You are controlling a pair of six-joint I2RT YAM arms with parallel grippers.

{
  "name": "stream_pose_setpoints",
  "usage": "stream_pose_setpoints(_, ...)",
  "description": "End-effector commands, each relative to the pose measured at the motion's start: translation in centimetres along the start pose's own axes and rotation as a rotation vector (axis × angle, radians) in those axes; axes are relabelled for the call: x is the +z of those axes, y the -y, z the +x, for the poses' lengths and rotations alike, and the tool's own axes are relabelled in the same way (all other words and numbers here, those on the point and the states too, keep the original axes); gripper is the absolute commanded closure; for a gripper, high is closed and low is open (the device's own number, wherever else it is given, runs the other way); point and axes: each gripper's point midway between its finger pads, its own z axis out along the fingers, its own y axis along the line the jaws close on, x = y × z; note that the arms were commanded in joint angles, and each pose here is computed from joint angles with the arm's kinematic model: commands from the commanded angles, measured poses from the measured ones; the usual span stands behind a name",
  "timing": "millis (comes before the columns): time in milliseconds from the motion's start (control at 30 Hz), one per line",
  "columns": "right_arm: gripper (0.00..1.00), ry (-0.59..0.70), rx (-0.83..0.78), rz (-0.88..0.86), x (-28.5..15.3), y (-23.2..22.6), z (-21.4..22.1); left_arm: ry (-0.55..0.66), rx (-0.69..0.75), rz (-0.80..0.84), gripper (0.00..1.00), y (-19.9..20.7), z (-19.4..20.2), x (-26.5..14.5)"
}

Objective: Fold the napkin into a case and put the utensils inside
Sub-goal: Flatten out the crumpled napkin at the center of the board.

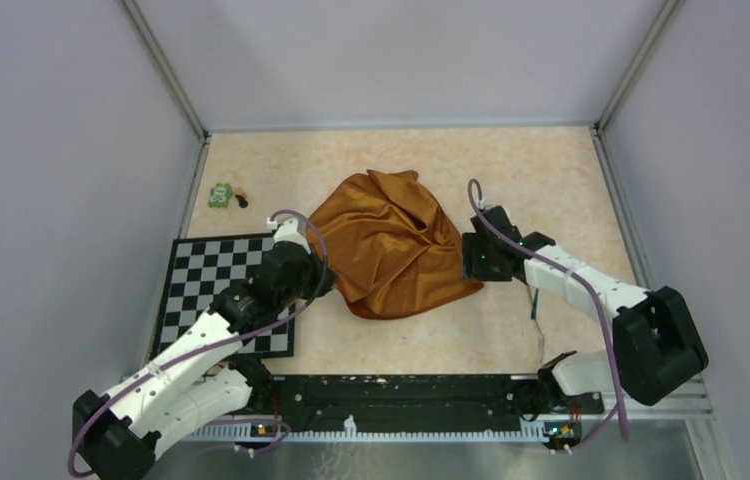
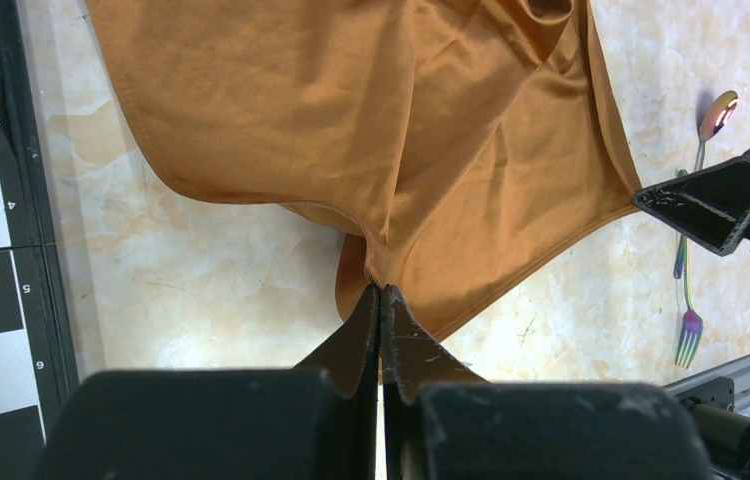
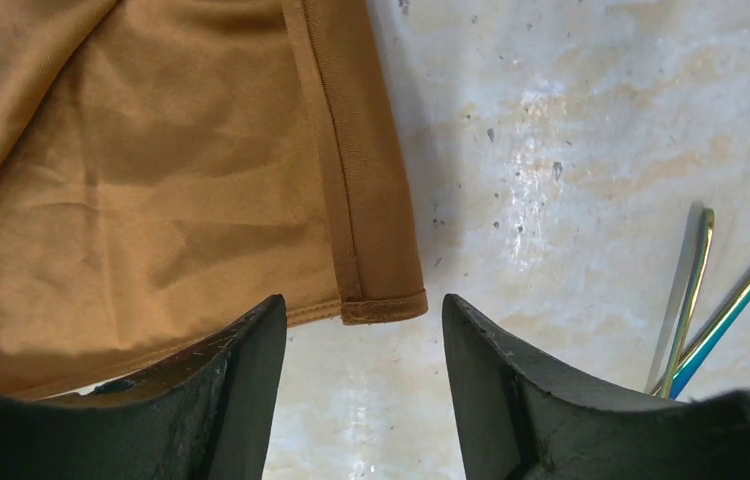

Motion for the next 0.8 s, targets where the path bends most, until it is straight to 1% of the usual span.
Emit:
stream_pose_setpoints(0, 0.43, 0.064, -0.201, 0.024, 0.1, -1.0, -1.8, 0.028, -0.018, 0.044, 1.0, 1.0, -0.7, 0.1)
stream_pose_setpoints(100, 0.44, 0.061, -0.238, 0.075, 0.6, -0.9, -1.5, 0.033, -0.019, 0.043, 1.0, 1.0, -0.9, 0.0)
stream_pose_setpoints(167, 0.45, 0.076, -0.258, 0.146, 0.7, -0.1, -1.6, 0.037, -0.021, 0.043, 1.0, 1.1, -1.0, -0.1)
stream_pose_setpoints(300, 0.46, 0.105, -0.331, 0.206, 0.7, 0.0, -1.6, 0.039, -0.022, 0.038, 1.0, 1.0, -1.0, -0.2)
stream_pose_setpoints(400, 0.53, 0.134, -0.373, 0.258, 1.0, 0.2, -2.1, 0.034, -0.021, 0.034, 1.0, 0.9, -0.9, -0.1)
stream_pose_setpoints(567, 0.57, 0.145, -0.407, 0.289, 1.6, -0.2, -2.4, 0.033, -0.031, 0.03, 1.0, 0.9, -0.9, -0.3)
stream_pose_setpoints(600, 0.6, 0.148, -0.409, 0.297, 1.7, -0.1, -2.4, 0.035, -0.031, 0.032, 1.0, 0.9, -1.0, -0.4)
stream_pose_setpoints(633, 0.65, 0.152, -0.406, 0.307, 1.7, 0.0, -2.5, 0.037, -0.032, 0.028, 1.0, 0.8, -1.0, -0.5)
stream_pose_setpoints(667, 0.73, 0.157, -0.4, 0.32, 1.7, 0.1, -2.7, 0.039, -0.032, 0.027, 1.0, 0.8, -1.1, -0.5)
stream_pose_setpoints(733, 0.96, 0.178, -0.372, 0.346, 1.1, 0.3, -3.3, 0.049, -0.03, 0.02, 1.0, 0.8, -1.4, -0.6)
stream_pose_setpoints(767, 1.0, 0.195, -0.352, 0.359, 0.4, 0.4, -3.8, 0.059, -0.028, 0.015, 1.0, 0.9, -1.8, -0.8)
